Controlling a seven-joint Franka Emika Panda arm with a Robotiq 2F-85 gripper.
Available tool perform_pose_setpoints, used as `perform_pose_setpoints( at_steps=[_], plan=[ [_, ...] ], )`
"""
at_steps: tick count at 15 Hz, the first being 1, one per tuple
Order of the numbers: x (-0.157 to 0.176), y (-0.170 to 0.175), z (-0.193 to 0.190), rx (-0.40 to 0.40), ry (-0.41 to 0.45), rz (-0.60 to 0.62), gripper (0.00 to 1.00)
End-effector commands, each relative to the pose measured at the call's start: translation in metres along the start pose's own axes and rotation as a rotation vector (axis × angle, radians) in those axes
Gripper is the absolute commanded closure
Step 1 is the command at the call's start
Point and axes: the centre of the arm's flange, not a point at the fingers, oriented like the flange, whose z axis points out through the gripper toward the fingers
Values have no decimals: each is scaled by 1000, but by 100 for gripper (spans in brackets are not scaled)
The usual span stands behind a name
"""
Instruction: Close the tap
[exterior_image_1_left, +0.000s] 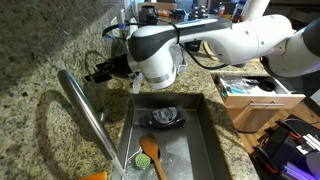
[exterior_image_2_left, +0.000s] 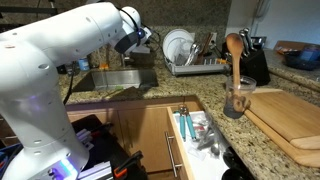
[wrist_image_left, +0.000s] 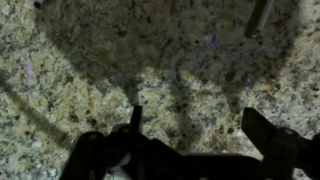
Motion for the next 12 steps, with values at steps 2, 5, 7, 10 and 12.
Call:
perform_pose_setpoints(
  at_steps=[2, 5, 7, 10, 12],
  plan=[
    [-2, 9, -10, -96, -15, -10, 0],
    [-7, 18, -15, -170, -30, 27, 0],
    [-15, 22, -11, -143, -16, 18, 0],
    [-13, 24, -14, -173, -31, 46, 0],
    [-17, 27, -17, -203, -53, 93, 0]
  ],
)
